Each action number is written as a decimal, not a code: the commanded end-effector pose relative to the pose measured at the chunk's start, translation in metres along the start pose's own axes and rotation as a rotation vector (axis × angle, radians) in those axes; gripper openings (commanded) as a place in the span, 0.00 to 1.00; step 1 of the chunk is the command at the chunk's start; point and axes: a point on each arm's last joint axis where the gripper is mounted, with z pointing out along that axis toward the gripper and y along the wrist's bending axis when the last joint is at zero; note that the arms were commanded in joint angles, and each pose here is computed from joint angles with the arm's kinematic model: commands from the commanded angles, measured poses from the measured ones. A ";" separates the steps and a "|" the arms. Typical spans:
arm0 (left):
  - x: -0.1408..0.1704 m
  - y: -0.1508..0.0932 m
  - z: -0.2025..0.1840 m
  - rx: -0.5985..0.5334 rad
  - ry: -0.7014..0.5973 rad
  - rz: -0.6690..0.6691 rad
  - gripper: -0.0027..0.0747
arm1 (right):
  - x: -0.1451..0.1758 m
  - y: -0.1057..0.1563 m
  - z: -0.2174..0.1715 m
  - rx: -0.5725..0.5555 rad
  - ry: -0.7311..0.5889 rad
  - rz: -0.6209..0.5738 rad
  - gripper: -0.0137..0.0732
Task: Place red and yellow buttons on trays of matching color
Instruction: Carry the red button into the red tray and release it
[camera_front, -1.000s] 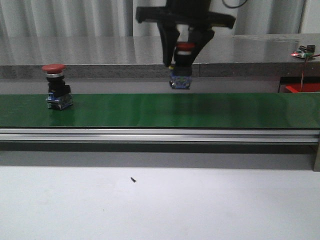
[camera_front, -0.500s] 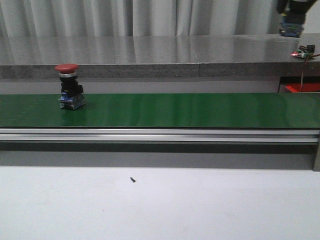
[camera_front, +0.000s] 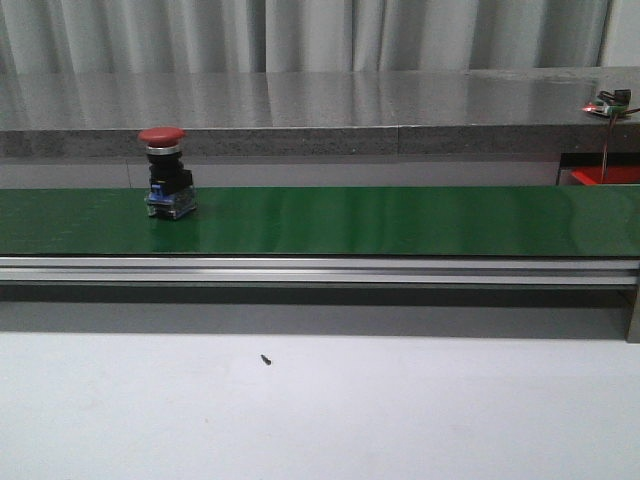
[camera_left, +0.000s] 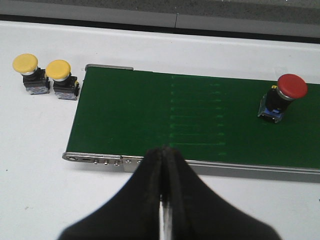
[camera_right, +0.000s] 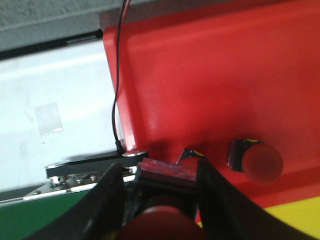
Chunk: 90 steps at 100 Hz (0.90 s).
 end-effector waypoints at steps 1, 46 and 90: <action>-0.011 -0.003 -0.010 0.006 -0.094 -0.009 0.01 | 0.001 -0.002 -0.016 0.002 0.015 -0.020 0.42; -0.011 -0.003 -0.010 0.006 -0.094 -0.009 0.01 | -0.014 -0.010 0.015 0.011 -0.003 -0.024 0.42; -0.011 -0.003 -0.010 0.006 -0.094 -0.009 0.01 | -0.022 -0.011 0.052 0.013 0.012 -0.031 0.42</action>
